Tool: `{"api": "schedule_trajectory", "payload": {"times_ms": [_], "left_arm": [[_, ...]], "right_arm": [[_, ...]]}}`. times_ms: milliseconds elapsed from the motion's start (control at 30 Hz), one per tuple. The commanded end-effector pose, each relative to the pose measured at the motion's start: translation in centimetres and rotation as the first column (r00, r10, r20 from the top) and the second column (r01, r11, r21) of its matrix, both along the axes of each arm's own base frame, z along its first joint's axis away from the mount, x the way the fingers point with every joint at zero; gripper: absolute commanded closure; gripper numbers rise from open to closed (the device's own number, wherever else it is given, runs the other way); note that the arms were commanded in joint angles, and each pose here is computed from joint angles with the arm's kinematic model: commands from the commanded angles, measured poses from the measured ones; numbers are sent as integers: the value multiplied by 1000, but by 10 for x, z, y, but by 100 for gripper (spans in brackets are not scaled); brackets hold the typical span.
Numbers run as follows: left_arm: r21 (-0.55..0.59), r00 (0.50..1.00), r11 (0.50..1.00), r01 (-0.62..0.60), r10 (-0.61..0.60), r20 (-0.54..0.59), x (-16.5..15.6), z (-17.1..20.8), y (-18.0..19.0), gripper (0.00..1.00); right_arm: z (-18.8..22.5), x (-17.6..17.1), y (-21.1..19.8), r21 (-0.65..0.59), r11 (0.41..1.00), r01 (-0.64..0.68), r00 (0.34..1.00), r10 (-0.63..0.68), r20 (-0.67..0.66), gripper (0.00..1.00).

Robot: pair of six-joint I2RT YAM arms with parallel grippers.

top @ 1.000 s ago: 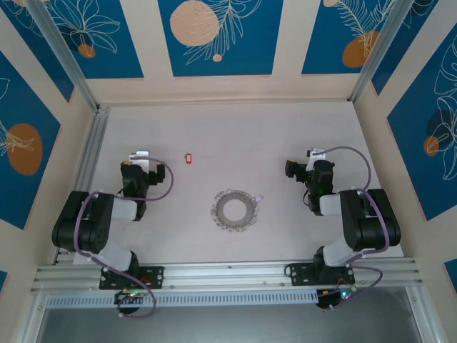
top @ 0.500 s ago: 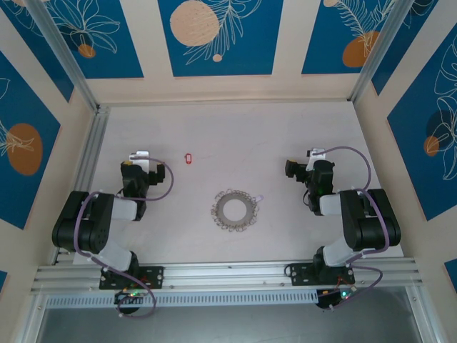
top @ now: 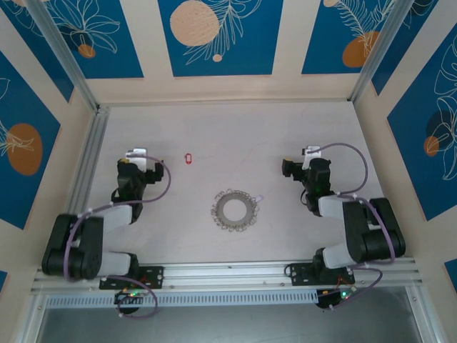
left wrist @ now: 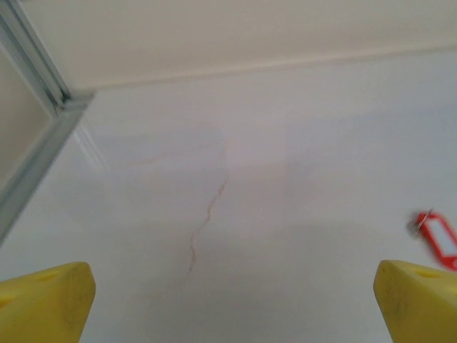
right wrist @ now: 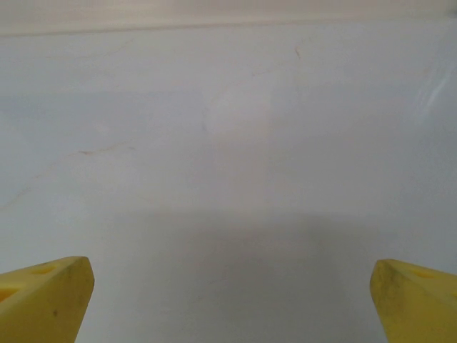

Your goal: Put the keys on the keyring

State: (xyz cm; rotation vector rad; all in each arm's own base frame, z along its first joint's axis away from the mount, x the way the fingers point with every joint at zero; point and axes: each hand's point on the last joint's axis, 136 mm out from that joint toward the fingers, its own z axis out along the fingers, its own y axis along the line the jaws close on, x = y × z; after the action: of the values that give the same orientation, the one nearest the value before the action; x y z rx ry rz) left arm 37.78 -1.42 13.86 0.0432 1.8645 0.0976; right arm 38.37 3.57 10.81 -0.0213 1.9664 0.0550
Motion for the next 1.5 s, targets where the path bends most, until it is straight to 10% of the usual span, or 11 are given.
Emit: {"api": "schedule_trajectory", "payload": {"times_ms": [0,100,633,900,1467], "left_arm": [[-79,1000,997,23,-24,-11,-9,22,-10,0],[-213,996,976,-37,18,-92,-19,32,-12,0],[-581,843,793,182,-430,-322,-91,27,-116,0],[-655,787,724,217,-527,-322,-117,22,-136,0],[-657,762,707,262,-569,-309,-118,10,-147,0]], "right_arm": [[54,3,18,-50,997,-52,995,56,86,1],[65,-4,13,61,995,82,993,-76,-94,1],[41,-137,180,242,867,-436,744,499,-446,1],[3,-209,216,234,796,-559,550,567,-613,28],[-51,-229,222,148,857,-493,491,414,-766,64]]}}
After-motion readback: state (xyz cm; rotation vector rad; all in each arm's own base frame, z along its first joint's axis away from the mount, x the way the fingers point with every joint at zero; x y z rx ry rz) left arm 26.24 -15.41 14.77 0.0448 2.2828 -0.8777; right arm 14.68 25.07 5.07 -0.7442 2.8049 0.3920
